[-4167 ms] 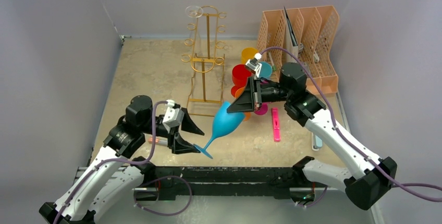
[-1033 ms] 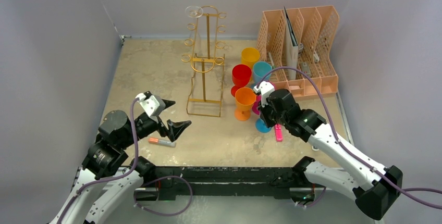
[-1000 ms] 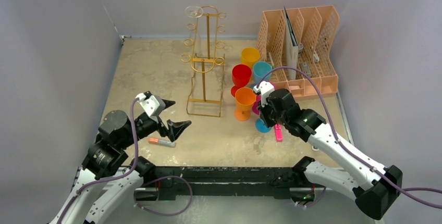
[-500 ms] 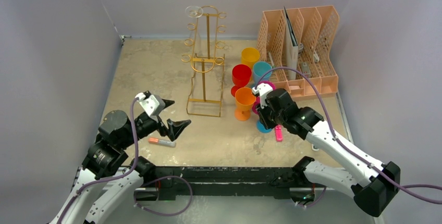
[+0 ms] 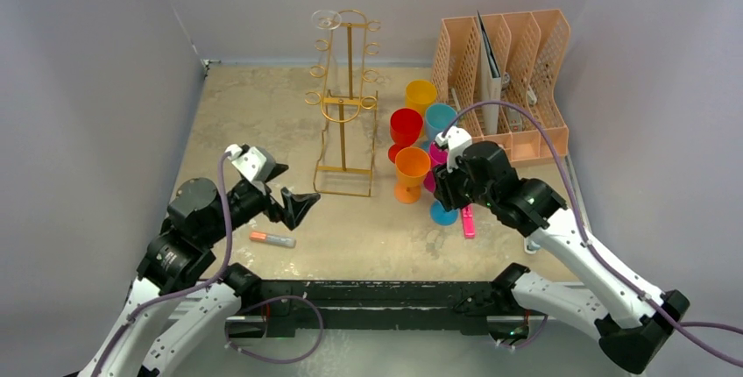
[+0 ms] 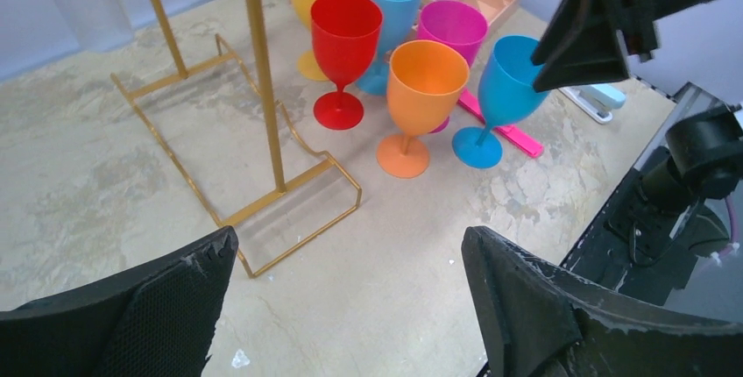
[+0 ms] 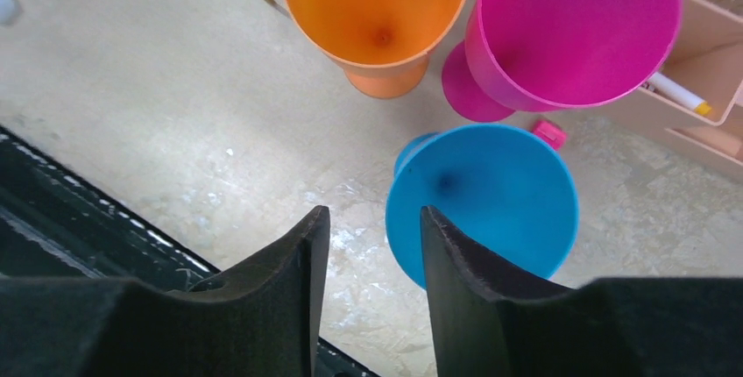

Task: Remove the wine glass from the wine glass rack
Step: Place the wine glass at the center of the board, then pick up the wine glass from the wine rack.

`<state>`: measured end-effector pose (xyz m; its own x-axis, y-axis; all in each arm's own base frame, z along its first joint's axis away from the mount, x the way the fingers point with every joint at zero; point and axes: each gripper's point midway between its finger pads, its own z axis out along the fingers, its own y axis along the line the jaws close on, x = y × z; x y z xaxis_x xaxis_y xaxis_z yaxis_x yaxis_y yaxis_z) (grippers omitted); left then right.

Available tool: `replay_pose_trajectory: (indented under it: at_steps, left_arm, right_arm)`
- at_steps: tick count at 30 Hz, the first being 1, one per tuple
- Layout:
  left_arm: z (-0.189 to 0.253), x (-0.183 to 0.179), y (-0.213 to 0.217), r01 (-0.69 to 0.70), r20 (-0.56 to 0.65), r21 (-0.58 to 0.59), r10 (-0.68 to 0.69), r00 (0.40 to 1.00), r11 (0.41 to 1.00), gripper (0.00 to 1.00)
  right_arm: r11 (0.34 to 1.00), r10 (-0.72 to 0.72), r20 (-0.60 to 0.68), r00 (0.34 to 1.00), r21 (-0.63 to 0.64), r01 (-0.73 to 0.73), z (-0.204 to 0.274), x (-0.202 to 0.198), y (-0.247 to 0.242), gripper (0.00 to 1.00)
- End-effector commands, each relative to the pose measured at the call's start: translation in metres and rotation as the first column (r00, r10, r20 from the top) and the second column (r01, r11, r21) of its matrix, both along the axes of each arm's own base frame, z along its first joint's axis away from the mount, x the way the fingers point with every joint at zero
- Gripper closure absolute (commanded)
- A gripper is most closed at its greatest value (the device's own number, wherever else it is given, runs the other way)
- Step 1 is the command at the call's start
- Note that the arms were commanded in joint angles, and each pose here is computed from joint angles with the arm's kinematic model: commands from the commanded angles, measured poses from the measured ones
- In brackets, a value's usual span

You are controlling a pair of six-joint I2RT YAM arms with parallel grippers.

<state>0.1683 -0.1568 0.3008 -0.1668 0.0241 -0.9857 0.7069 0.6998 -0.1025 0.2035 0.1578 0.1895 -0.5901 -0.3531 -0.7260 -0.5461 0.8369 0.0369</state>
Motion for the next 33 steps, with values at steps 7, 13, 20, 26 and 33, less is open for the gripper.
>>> replay_pose_trajectory:
  at_steps: [7,13,20,26,33]
  left_arm:
    - [0.034,0.016,0.011,-0.158,-0.150,-0.038,0.151,0.977,0.987,0.00]
    - [0.052,0.047,0.038,-0.387,-0.139,-0.041,0.379,0.915,0.921,0.00]
    - [0.064,0.072,0.029,-0.408,-0.176,0.026,0.406,0.897,0.913,0.00]
    - [0.102,0.087,0.031,-0.375,-0.212,0.000,0.366,0.906,0.927,0.00]
    - [0.111,0.122,0.038,-0.369,-0.226,0.011,0.362,0.904,0.929,0.00]
  right_arm:
    - [0.913,0.154,-0.094,0.984,0.394,-0.105,0.052,-0.054,0.045,0.46]
    - [0.807,0.130,-0.056,0.990,0.586,-0.073,0.068,-0.051,0.064,0.44]
    - [0.820,0.136,-0.030,0.990,0.565,-0.096,0.080,-0.045,0.066,0.42]
    - [0.813,0.157,-0.076,0.985,0.576,-0.085,0.084,-0.051,0.069,0.41]
    - [0.828,0.220,-0.121,0.968,0.548,-0.119,0.082,-0.066,0.067,0.39]
